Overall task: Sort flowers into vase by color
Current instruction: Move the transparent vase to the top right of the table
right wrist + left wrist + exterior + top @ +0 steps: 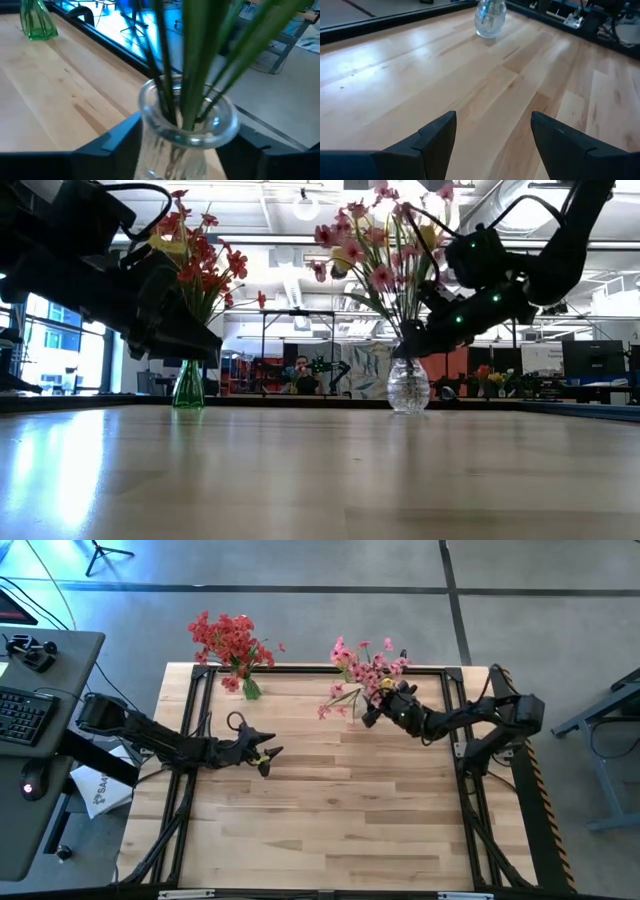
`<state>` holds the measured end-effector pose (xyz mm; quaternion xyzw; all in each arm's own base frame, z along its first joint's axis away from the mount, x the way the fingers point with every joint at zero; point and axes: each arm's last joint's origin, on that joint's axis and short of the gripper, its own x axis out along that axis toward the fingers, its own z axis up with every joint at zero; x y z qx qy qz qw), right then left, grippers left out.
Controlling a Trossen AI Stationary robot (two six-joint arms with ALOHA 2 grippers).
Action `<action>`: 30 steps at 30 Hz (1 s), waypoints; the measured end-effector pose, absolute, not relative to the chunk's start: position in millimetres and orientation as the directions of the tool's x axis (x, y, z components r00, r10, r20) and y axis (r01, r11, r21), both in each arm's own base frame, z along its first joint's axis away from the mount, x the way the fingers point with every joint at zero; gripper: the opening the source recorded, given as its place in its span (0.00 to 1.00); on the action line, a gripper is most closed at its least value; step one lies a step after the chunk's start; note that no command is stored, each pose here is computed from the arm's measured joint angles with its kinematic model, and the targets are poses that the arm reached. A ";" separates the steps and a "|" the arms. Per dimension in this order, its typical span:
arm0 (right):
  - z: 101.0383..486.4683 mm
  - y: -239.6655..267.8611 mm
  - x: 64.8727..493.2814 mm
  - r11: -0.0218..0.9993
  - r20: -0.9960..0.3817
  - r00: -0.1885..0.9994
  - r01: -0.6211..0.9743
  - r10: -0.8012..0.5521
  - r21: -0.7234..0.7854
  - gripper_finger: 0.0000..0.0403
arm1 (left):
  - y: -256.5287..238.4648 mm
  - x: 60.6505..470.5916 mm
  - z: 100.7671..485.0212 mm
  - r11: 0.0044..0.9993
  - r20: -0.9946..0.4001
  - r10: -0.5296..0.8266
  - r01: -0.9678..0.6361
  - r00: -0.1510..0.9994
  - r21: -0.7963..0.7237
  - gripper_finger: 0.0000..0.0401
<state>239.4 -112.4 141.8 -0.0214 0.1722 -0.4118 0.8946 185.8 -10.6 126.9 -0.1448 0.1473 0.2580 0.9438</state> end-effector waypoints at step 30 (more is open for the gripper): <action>139.2 -110.3 109.2 0.350 -0.271 0.359 0.933 -0.893 0.083 0.32 | -9.6 186.6 126.3 0.799 -0.337 0.485 -0.566 0.807 -0.204 0.61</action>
